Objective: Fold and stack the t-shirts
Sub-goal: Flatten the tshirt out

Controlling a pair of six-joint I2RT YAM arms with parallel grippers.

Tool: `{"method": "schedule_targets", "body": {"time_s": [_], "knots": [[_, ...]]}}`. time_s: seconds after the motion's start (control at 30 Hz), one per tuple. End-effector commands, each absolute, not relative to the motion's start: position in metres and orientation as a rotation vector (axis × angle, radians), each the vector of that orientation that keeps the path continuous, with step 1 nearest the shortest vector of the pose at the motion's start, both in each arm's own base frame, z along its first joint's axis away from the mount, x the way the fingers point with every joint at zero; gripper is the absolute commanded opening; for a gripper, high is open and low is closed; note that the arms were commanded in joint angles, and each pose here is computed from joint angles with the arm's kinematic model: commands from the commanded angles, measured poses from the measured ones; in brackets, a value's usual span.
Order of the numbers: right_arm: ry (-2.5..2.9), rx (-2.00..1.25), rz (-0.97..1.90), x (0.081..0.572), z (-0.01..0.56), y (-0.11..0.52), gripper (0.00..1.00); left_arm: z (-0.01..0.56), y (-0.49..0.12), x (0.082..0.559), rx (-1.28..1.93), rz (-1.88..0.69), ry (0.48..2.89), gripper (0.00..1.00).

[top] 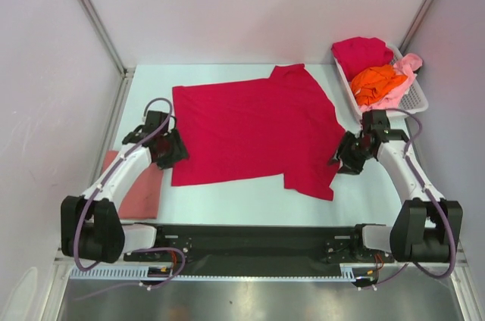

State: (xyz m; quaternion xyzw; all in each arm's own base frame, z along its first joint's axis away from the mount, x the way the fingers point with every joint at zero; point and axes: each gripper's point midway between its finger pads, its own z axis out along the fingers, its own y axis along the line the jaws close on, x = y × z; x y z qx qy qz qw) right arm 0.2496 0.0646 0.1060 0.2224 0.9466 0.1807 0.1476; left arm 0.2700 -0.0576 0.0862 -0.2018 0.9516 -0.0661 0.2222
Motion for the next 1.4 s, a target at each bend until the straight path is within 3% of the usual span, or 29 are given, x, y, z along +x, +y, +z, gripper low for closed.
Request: {"method": "schedule_targets", "body": {"time_s": [0.0,0.13,0.33,0.57,0.83,1.37], "knots": [[2.770,0.821,0.510,0.216,0.096,0.059,0.44,0.073,-0.042,0.260,-0.779,-0.186,2.600,0.60],[2.817,0.898,0.533,0.202,0.076,0.060,0.43,0.064,-0.037,0.258,-0.849,-0.253,2.588,0.55],[2.890,0.956,0.482,0.189,0.043,0.055,0.48,0.057,-0.034,0.258,-0.867,-0.258,2.582,0.54],[2.861,1.003,0.434,0.191,0.038,0.049,0.48,0.042,-0.017,0.254,-0.965,-0.173,2.608,0.61],[2.839,1.049,0.400,0.187,0.036,0.046,0.48,0.032,-0.013,0.224,-1.104,-0.113,2.604,0.49],[2.810,1.106,0.351,0.187,0.034,0.042,0.48,0.009,-0.015,0.218,-1.123,-0.101,2.660,0.42]]}}
